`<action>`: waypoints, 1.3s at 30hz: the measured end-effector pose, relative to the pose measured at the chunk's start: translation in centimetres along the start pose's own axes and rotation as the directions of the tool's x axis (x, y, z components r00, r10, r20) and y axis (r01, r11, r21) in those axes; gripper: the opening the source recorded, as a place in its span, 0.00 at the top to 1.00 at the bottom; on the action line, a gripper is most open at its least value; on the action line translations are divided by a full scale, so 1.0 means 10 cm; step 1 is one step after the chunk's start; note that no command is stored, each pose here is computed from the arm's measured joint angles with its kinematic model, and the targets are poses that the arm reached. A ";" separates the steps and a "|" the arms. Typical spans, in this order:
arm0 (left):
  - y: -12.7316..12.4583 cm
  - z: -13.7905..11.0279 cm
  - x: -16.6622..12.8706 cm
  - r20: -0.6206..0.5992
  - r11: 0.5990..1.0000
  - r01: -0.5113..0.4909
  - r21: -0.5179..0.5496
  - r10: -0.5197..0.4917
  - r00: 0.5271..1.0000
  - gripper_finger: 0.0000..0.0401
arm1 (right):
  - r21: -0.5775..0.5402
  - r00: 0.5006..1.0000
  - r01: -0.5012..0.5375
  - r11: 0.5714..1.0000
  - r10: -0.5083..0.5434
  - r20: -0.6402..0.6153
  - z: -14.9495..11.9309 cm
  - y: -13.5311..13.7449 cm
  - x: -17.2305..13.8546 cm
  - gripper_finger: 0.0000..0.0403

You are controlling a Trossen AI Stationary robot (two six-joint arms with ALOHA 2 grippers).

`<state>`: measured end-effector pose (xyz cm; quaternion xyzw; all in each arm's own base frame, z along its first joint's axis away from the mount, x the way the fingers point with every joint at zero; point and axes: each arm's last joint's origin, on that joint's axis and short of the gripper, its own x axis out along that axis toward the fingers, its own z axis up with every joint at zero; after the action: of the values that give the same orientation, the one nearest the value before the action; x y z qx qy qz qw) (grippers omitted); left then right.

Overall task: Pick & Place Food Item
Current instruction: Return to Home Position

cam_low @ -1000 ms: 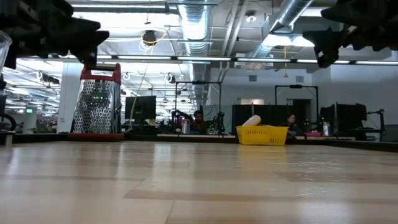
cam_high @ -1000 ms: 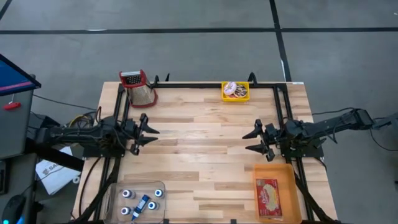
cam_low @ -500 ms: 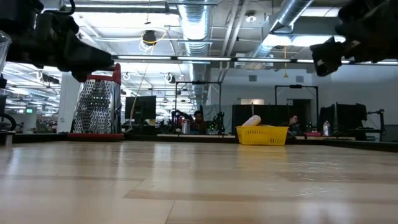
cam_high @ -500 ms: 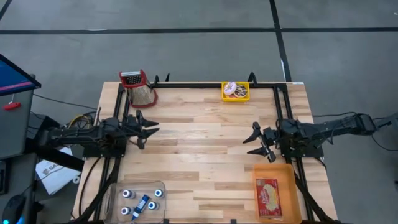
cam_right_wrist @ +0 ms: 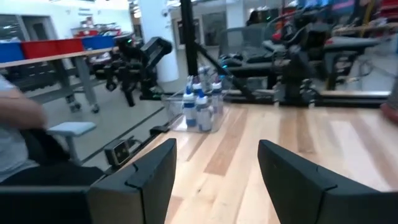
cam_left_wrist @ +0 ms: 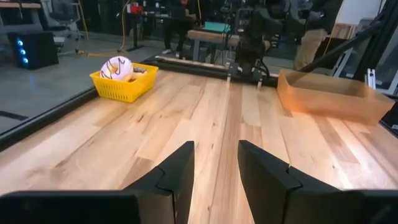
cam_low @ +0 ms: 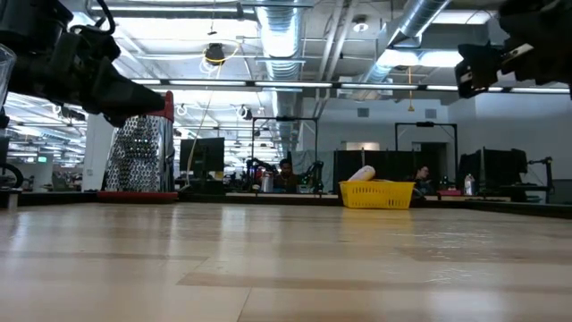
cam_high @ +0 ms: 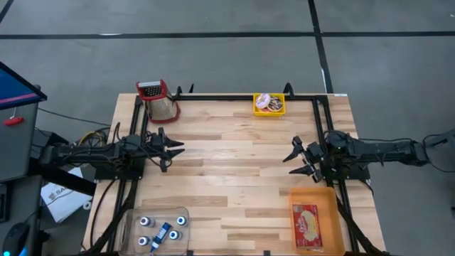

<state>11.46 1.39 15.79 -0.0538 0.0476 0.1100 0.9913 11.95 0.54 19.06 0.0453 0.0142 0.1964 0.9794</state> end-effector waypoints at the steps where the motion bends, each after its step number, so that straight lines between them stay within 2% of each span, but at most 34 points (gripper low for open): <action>1: 0.00 0.00 0.00 -0.004 1.000 0.000 0.001 0.000 1.000 0.70 | -0.003 1.000 0.014 1.000 -0.014 0.007 0.01 0.01 -0.02 0.46; 7: 0.00 -0.01 0.01 -0.011 1.000 -0.002 0.001 0.002 1.000 0.70 | -0.084 0.996 0.081 0.993 -0.077 0.051 0.03 0.08 -0.16 0.46; 12: 0.00 -0.01 0.01 -0.011 1.000 -0.002 0.001 0.002 1.000 0.70 | -0.125 0.983 0.181 0.975 -0.178 0.040 -0.03 0.10 -0.28 0.46; 15: 0.00 -0.01 0.01 -0.009 1.000 -0.002 0.001 0.002 1.000 0.70 | -0.133 0.974 0.225 0.965 -0.224 0.027 -0.04 0.08 -0.28 0.46; 17: 0.00 0.00 0.01 -0.006 1.000 -0.002 0.001 0.002 1.000 0.70 | -0.144 0.965 0.261 0.955 -0.255 0.060 -0.05 0.07 -0.27 0.46; 20: 0.00 0.00 0.01 -0.005 1.000 -0.002 0.001 0.002 1.000 0.70 | -0.142 0.947 0.319 0.937 -0.312 0.072 -0.19 0.02 -0.23 0.46; 23: 0.00 0.00 0.01 -0.002 1.000 -0.001 0.001 0.001 1.000 0.70 | -0.158 0.928 0.371 0.915 -0.356 0.114 -0.18 0.01 -0.23 0.46; 31: 0.00 0.00 0.01 0.000 1.000 -0.001 0.000 0.001 1.000 0.70 | -0.226 0.911 0.411 0.883 -0.407 0.067 -0.24 0.01 -0.22 0.46; 39: 0.00 0.00 0.01 0.000 1.000 -0.001 0.000 0.001 1.000 0.70 | -0.179 0.911 0.411 0.894 -0.410 0.041 -0.26 0.00 -0.21 0.46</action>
<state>11.54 1.40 15.79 -0.0536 0.0475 0.1104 0.9913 9.93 -0.10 16.52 -0.0491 0.0040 -0.0141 0.9987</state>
